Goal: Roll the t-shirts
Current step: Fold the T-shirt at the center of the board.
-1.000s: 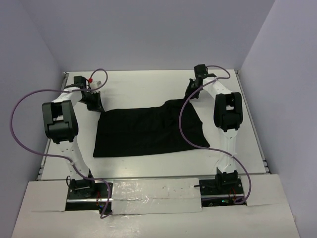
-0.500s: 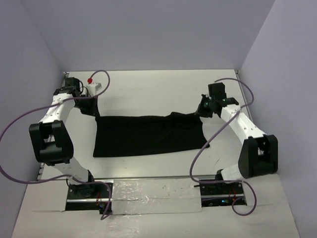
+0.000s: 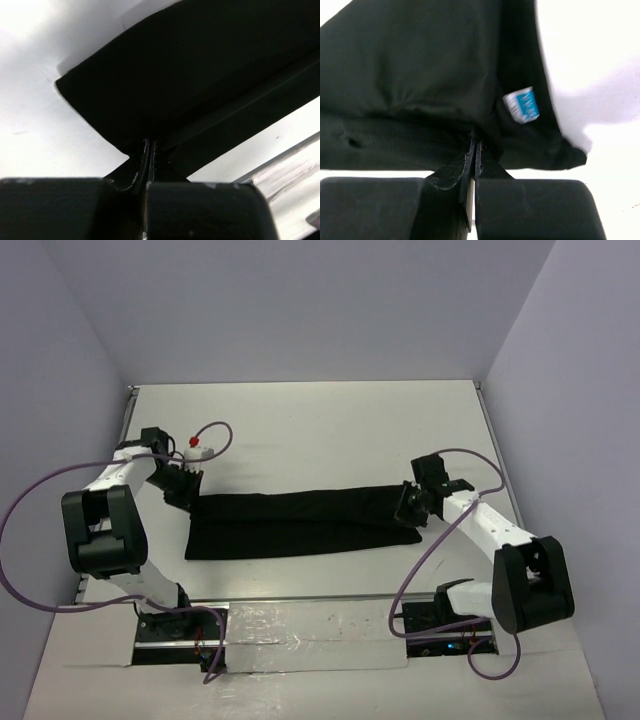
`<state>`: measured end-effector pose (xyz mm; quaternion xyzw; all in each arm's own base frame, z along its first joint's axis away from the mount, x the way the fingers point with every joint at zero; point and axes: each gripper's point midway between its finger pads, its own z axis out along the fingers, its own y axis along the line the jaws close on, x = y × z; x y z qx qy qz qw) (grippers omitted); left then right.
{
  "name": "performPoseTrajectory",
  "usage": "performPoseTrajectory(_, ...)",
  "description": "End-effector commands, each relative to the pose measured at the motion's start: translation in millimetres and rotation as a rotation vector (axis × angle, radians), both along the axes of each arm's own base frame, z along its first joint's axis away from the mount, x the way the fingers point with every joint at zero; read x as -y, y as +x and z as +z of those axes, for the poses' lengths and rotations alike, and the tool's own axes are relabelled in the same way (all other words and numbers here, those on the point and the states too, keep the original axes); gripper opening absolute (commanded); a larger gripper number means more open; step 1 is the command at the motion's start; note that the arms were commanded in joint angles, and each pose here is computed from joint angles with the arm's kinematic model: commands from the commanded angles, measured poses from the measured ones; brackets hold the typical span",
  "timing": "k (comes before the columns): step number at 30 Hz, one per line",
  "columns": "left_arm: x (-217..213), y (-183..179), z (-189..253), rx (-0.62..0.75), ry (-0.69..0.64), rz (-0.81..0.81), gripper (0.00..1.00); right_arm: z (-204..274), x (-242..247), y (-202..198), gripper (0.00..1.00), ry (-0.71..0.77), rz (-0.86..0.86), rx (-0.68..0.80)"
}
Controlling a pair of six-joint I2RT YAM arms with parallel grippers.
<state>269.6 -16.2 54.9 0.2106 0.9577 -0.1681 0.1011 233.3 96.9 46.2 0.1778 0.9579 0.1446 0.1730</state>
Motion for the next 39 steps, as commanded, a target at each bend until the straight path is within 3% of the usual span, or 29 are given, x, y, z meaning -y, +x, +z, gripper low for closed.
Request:
performPoseTrajectory(1,-7.0,-7.0,-5.1,0.022,0.035,-0.039,0.00,-8.5,4.2,10.3,0.00,-0.031,-0.032,0.023)
performPoseTrajectory(12,-16.3,-25.7,-30.0,-0.016,0.102,-0.093,0.00,-24.2,8.5,3.0,0.00,-0.101,-0.008,-0.030)
performPoseTrajectory(16,-14.2,-32.8,-33.5,-0.036,0.101,-0.119,0.05,-20.6,9.6,-4.0,0.48,-0.109,0.002,-0.050)
performPoseTrajectory(19,-11.4,-34.4,-30.1,-0.037,0.087,-0.127,0.05,2.4,15.4,-2.2,0.52,-0.136,0.003,0.004)
performPoseTrajectory(24,-9.1,-29.3,-23.6,-0.022,0.074,-0.123,0.01,70.3,-6.3,24.1,0.55,-0.188,0.114,0.274)
performPoseTrajectory(27,-7.8,-24.6,-17.0,-0.011,0.068,-0.111,0.01,82.2,-61.4,38.3,0.55,-0.080,0.254,0.358)
performPoseTrajectory(34,-13.4,-20.4,-13.9,0.014,0.102,-0.102,0.02,35.0,-120.3,62.0,0.39,-0.047,0.367,0.248)
performPoseTrajectory(39,-13.0,-17.6,-12.9,0.023,0.103,-0.095,0.02,7.7,-129.5,69.3,0.27,-0.062,0.391,0.182)
